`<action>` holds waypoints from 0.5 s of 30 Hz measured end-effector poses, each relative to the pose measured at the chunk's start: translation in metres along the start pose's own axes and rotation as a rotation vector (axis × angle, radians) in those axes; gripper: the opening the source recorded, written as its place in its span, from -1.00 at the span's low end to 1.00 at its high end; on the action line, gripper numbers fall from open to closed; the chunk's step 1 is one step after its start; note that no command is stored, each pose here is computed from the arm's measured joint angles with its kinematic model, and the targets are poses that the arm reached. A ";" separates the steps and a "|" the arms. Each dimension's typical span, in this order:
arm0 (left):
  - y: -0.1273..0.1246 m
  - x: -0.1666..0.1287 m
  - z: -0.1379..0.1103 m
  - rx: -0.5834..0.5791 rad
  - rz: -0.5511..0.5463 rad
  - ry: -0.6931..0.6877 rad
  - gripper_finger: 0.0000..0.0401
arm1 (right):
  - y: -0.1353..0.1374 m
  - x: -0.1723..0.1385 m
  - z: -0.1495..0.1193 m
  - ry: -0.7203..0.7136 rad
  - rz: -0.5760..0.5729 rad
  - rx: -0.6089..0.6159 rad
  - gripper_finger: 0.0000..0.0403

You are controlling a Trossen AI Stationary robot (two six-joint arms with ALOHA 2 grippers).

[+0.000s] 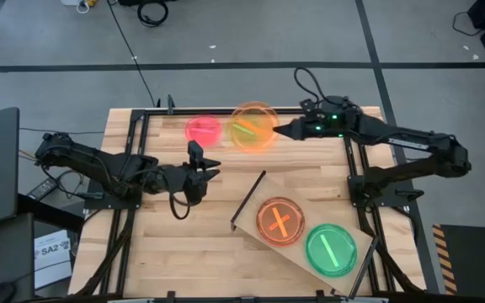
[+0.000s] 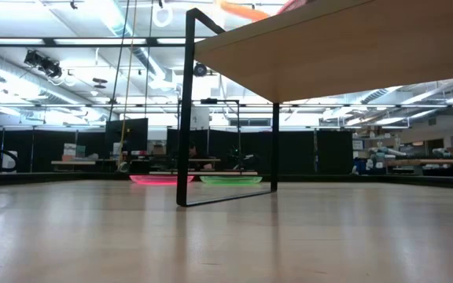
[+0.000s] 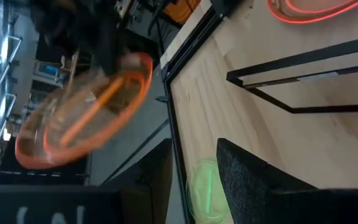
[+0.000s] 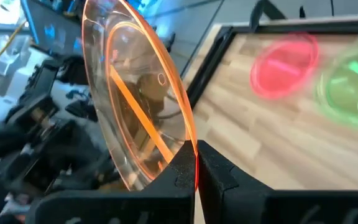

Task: Place and stack plates onto a shelf
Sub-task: Stack the transparent orange plate on the transparent green plate on the shelf

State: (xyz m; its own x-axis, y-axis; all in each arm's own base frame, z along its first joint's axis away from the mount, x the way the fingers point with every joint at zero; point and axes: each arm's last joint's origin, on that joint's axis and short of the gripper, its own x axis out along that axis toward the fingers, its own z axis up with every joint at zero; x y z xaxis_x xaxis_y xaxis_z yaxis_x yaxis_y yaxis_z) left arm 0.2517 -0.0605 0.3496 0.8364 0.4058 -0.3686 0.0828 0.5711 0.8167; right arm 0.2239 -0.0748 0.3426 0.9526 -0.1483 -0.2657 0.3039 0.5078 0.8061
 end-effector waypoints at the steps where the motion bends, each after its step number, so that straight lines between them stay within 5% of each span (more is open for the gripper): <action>1: 0.000 0.000 0.000 -0.007 0.000 0.000 -0.34 | 0.001 -0.007 -0.001 0.015 0.000 0.002 -0.96; 9: 0.000 0.000 0.000 -0.020 0.001 0.001 -0.34 | 0.011 -0.066 -0.017 0.179 0.076 0.018 -0.96; 15: 0.000 0.000 0.000 -0.026 0.000 0.002 -0.34 | 0.008 -0.095 -0.036 0.301 0.028 0.042 -0.96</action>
State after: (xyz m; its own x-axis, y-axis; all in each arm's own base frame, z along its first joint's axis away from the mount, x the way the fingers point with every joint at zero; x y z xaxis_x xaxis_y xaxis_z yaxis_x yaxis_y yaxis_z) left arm 0.2517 -0.0601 0.3496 0.8355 0.4071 -0.3691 0.0687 0.5891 0.8052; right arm 0.1353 -0.0257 0.3554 0.9150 0.1268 -0.3831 0.2841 0.4717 0.8347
